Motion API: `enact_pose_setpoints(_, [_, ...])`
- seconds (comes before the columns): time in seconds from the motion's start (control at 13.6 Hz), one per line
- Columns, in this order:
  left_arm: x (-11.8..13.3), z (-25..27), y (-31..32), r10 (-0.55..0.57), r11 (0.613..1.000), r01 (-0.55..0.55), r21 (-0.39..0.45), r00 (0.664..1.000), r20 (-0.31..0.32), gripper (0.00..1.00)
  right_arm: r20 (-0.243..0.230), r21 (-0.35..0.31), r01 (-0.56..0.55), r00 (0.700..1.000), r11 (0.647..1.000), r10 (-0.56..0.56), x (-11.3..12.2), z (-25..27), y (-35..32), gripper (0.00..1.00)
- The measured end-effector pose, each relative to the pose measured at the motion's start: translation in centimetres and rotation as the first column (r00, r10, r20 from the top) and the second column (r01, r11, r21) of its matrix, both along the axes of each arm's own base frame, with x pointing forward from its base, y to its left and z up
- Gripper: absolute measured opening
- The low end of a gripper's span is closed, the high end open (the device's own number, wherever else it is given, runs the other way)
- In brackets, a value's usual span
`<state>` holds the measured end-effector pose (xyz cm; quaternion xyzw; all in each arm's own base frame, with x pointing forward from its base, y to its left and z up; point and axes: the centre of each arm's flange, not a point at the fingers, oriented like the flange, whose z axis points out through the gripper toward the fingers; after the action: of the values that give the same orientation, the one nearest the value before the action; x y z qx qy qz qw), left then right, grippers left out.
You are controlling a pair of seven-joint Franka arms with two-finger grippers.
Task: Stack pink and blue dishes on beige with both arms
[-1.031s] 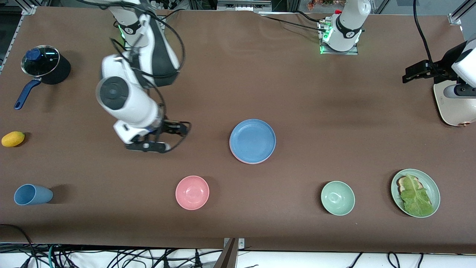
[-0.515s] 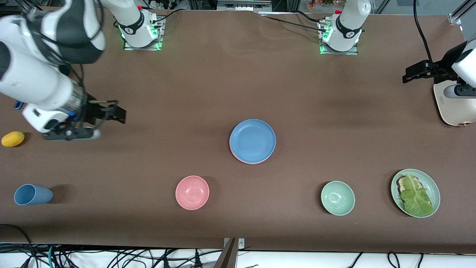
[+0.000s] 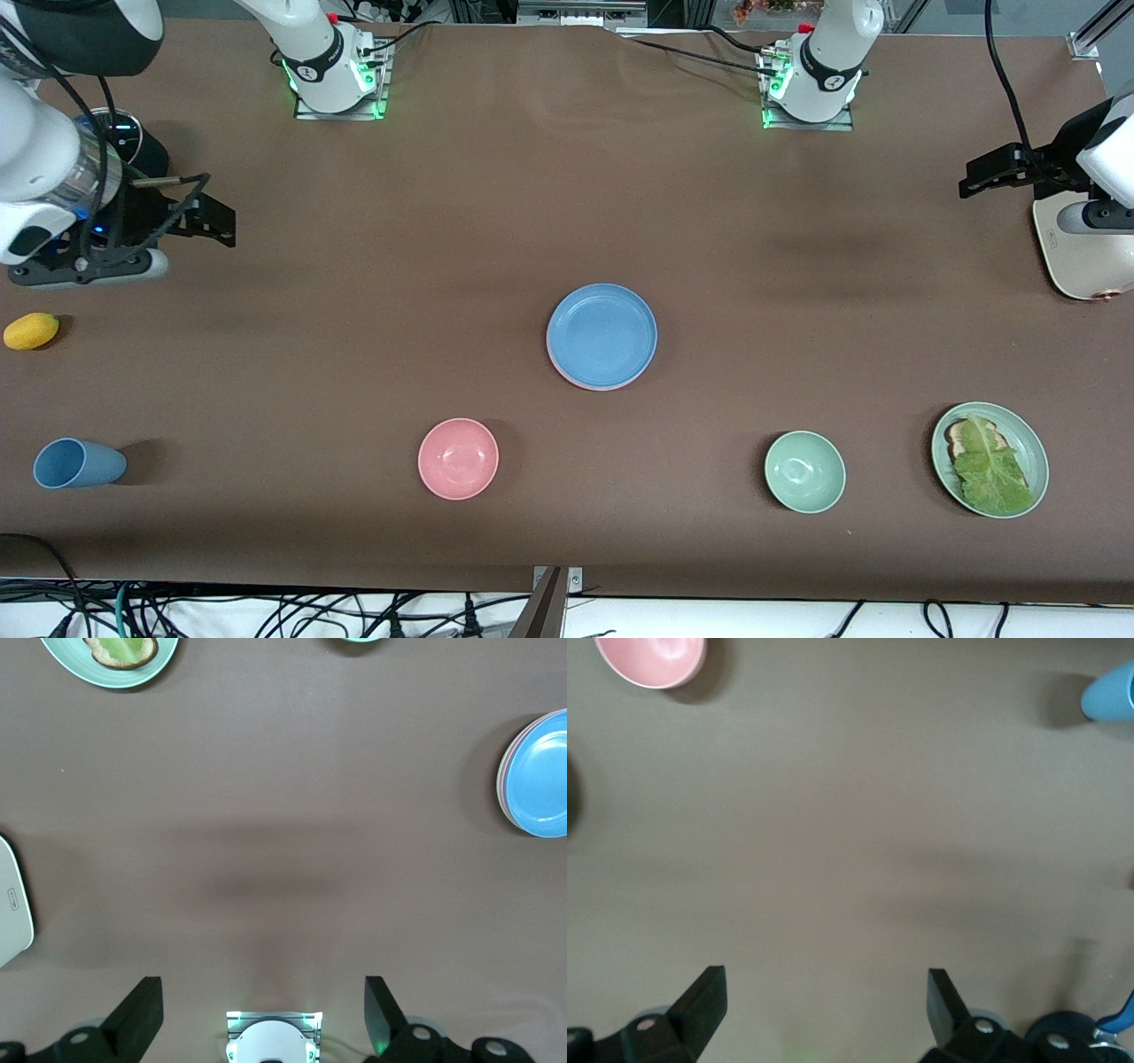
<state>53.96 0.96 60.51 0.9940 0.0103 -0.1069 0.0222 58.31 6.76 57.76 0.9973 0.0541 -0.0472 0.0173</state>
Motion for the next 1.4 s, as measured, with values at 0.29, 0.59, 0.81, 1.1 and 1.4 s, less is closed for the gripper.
enact_pose_setpoints(0.29, [0.0,0.0,0.0,0.000,1.000,0.000,0.000,1.000,0.000,1.00,0.019,0.001,0.072,0.997,0.997,-0.072,-3.3,-0.9,-4.7,1.00])
enact_pose_setpoints(0.59, [0.0,0.0,0.0,0.000,1.000,0.000,0.000,1.000,0.000,1.00,0.023,0.006,0.094,0.995,0.996,-0.094,-4.3,-0.4,-6.1,1.00])
enact_pose_setpoints(0.81, [0.0,0.0,0.0,0.000,1.000,0.000,0.000,1.000,0.000,1.00,0.022,0.011,0.097,0.995,0.995,-0.097,-4.3,-0.4,-6.5,1.00])
enact_pose_setpoints(1.1, [0.0,0.0,0.0,0.000,1.000,0.000,0.000,1.000,0.000,1.00,0.022,0.012,0.086,0.996,0.996,-0.086,-3.7,-0.8,-6.7,1.00])
enact_pose_setpoints(1.4, [0.0,0.0,0.0,0.000,1.000,0.000,0.000,1.000,0.000,1.00,0.023,0.023,0.088,0.996,0.996,-0.088,-3.0,-1.0,-6.6,1.00])
